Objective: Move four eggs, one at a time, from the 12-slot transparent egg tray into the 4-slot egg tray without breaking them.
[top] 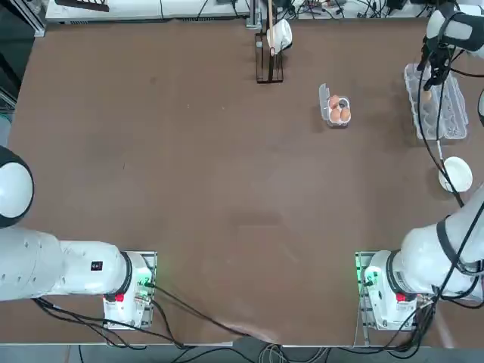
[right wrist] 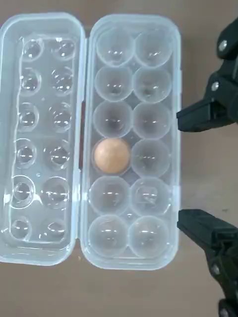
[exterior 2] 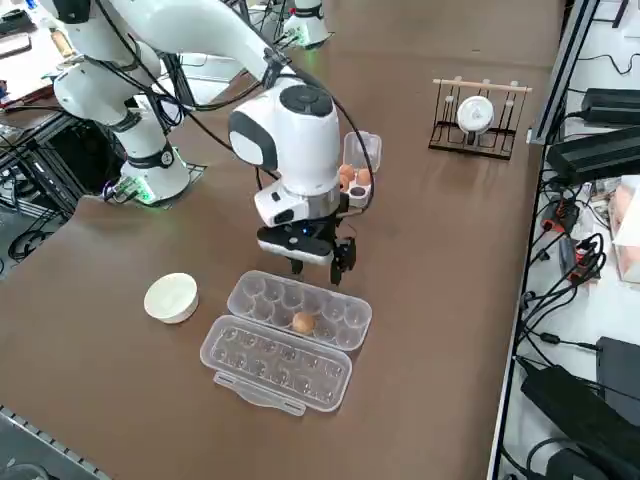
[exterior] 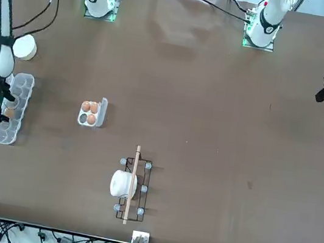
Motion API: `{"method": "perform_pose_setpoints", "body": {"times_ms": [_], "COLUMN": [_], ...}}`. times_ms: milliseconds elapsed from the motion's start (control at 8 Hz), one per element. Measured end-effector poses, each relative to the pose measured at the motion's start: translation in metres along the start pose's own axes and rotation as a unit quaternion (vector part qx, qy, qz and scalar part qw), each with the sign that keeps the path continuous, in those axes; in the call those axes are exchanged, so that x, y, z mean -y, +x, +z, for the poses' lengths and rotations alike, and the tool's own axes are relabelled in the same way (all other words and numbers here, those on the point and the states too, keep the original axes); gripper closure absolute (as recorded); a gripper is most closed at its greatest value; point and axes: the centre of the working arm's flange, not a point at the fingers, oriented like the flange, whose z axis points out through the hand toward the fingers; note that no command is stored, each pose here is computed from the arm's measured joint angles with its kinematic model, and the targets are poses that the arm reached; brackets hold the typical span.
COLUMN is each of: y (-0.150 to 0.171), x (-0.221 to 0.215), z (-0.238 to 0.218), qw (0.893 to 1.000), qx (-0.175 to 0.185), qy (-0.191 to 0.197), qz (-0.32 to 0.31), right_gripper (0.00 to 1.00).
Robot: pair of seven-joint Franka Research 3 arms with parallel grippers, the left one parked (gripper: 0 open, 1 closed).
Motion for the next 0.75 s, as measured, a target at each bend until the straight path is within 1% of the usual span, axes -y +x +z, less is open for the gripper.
{"method": "perform_pose_setpoints", "body": {"times_ms": [250,500,750], "y": [0.02,0.038,0.049], "x": [0.005,0.0,-0.005], "z": [0.014,0.028,0.038], "qw": [1.0,1.0,0.999], "qx": [-0.007,-0.004,-0.002], "qy": [-0.003,-0.01,-0.012], "qz": [-0.013,-0.029,-0.034], "right_gripper": [0.04,0.04,0.04]}}
